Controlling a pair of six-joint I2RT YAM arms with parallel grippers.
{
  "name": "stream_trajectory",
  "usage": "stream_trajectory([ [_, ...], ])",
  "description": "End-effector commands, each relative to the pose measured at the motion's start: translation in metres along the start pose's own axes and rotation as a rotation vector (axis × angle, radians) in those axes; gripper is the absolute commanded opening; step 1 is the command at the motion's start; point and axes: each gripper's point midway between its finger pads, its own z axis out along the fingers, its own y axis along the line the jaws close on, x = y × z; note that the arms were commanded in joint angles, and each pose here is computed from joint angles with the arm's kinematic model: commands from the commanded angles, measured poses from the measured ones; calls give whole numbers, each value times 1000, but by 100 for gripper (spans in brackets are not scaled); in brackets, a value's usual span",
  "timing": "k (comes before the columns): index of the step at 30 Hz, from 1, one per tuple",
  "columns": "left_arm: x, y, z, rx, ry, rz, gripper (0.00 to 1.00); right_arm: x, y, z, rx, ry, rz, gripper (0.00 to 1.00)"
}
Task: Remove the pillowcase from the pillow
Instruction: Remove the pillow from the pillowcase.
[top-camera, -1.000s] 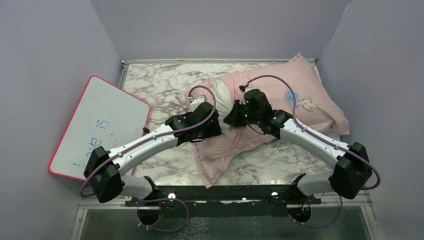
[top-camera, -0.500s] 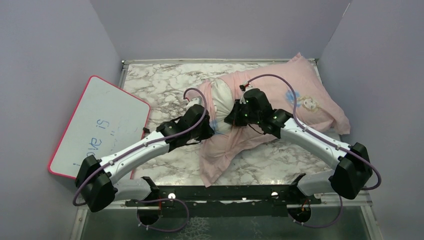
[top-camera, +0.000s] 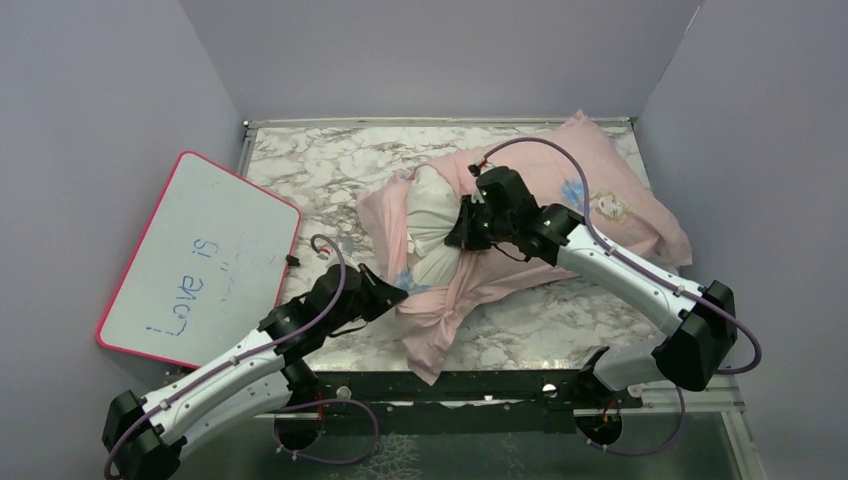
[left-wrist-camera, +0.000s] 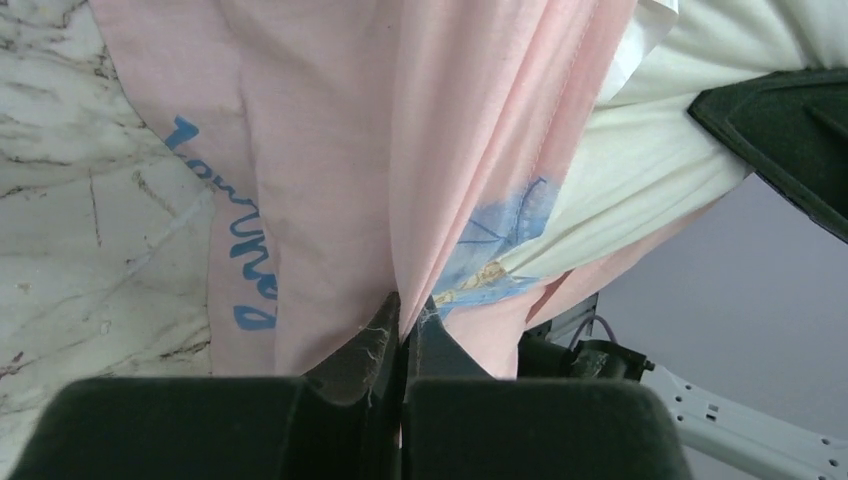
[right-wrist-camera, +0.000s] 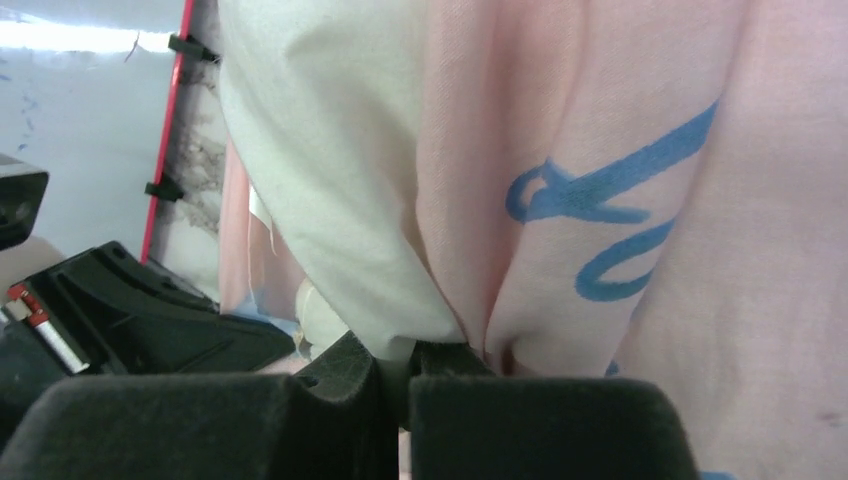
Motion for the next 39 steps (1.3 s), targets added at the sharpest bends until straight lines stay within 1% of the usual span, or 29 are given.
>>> stream_trajectory([
  [1, 46, 128, -23, -428, 154, 4, 0, -84, 12, -26, -74, -304, 63, 1],
  [6, 49, 119, -8, -406, 200, 90, 0, -62, 52, -23, -315, -196, 37, 1],
  [7, 50, 117, -5, -400, 213, 101, 0, -59, 58, -24, -348, -182, 22, 1],
  [9, 52, 111, 1, -386, 221, 116, 0, -54, 56, -21, -337, -144, 1, 2],
  [11, 50, 102, 6, -357, 209, 124, 0, -40, 44, -12, -271, -87, -13, 13],
  [13, 46, 94, 9, -322, 187, 115, 0, -22, 29, -4, -191, -38, -31, 21],
  [16, 45, 88, 12, -276, 167, 92, 0, 4, 21, -4, -126, 9, -69, 38],
  [18, 47, 89, 13, -264, 169, 85, 0, 17, 20, -8, -76, 16, -95, 49],
  [20, 49, 91, 14, -265, 176, 84, 0, 23, 16, -14, 2, -8, -114, 59],
  [21, 50, 92, 14, -266, 179, 86, 0, 26, 17, -17, 21, -13, -117, 61],
  [25, 50, 92, 14, -260, 179, 91, 0, 40, 23, -29, 82, -45, -126, 62],
  [31, 51, 92, 14, -253, 181, 90, 0, 66, 32, -33, 93, -38, -89, 62],
  [33, 52, 91, 14, -246, 184, 88, 0, 72, 39, -33, 87, -45, -88, 64],
  [37, 52, 87, 12, -226, 185, 88, 0, 88, 47, -20, 79, -19, -82, 66],
  [39, 50, 84, 11, -212, 178, 86, 0, 93, 44, -12, 115, -9, -53, 67],
])
